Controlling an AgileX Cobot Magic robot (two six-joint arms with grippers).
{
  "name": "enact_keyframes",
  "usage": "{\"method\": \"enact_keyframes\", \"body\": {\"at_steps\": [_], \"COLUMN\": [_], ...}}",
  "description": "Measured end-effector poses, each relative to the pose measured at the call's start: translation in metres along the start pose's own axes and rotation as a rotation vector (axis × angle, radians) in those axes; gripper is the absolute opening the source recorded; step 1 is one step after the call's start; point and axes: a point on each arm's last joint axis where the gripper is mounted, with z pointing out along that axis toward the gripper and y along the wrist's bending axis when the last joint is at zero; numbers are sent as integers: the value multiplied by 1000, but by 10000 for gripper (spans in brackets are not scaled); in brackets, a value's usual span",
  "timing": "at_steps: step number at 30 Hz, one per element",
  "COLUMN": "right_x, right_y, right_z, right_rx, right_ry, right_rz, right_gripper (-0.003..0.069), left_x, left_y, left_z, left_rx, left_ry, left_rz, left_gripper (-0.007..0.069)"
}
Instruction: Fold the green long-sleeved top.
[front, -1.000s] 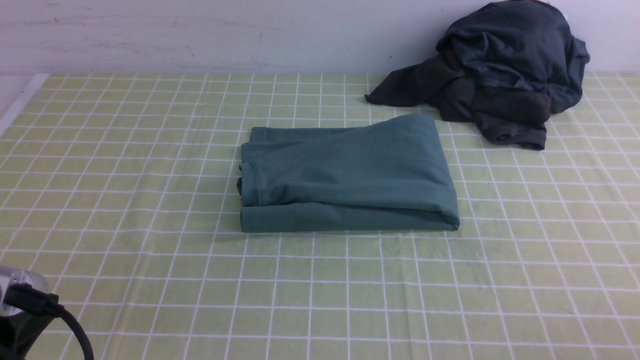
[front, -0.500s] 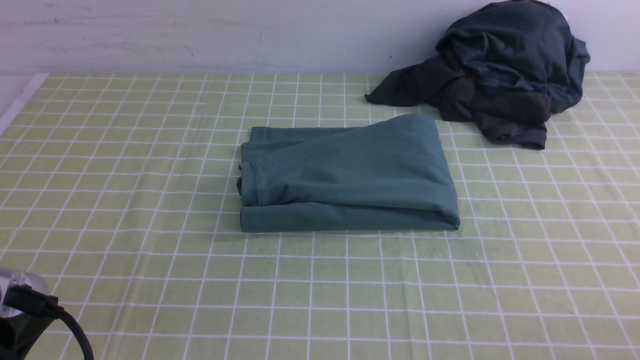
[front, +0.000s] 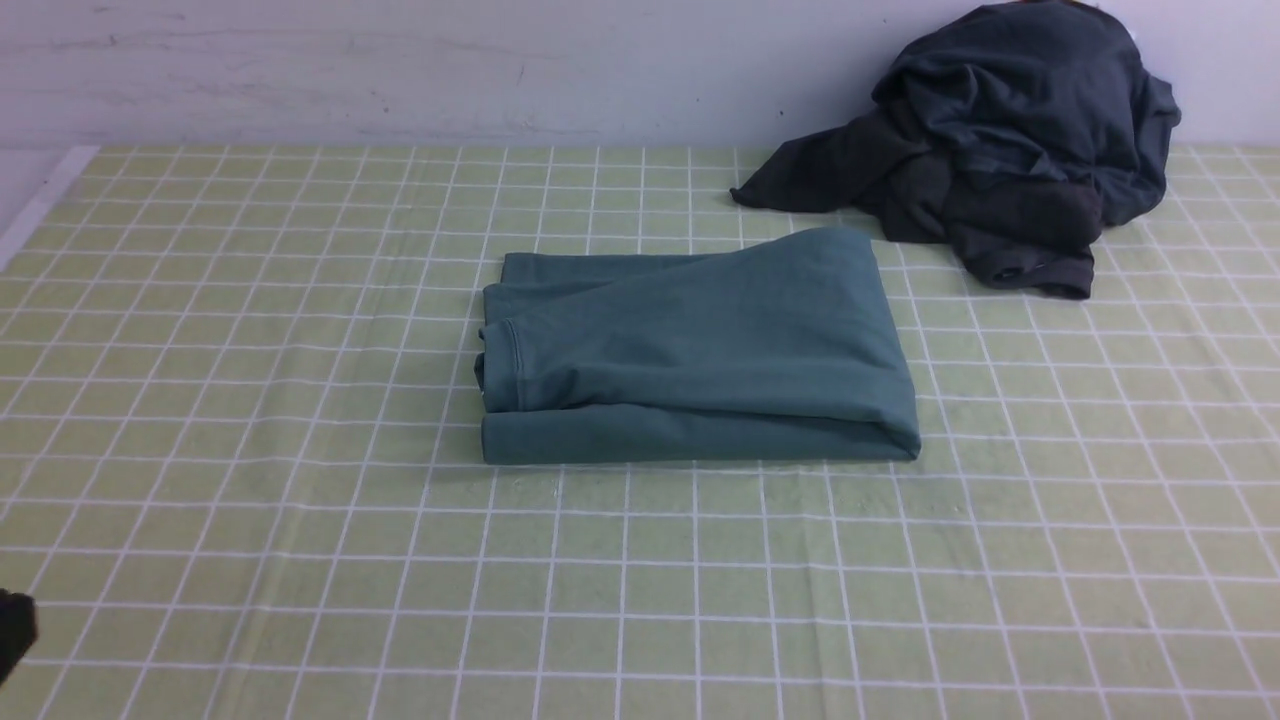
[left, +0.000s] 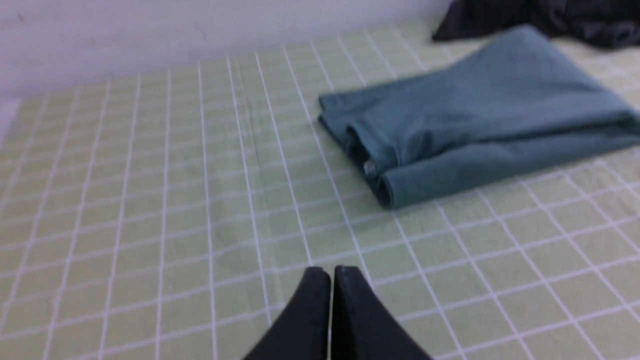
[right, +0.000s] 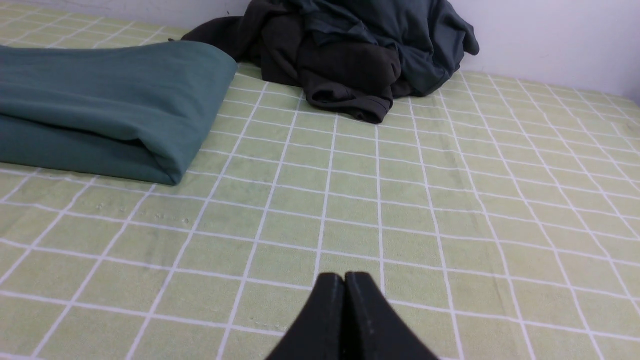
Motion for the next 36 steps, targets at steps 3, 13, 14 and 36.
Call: {"method": "enact_keyframes", "body": {"at_steps": [3,13,14,36], "right_x": [0,0,0,0], "right_y": [0,0,0,0], "right_z": [0,0,0,0], "right_rx": [0,0,0,0], "right_ry": [1,1,1,1], "right_rz": [0,-1,-1,-1], "right_gripper": [-14,-14,-14,-14], "left_x": [-3,33,43,103], "left_y": [2,9,9,4], "left_z": [-19,16,22,40], "left_rx": [-62,-176,-172,-115], "left_ry": [-147,-332,-330,37], "left_rz": [64,131,123,-59], "left_gripper": [-3,-3,-3,-3]}}
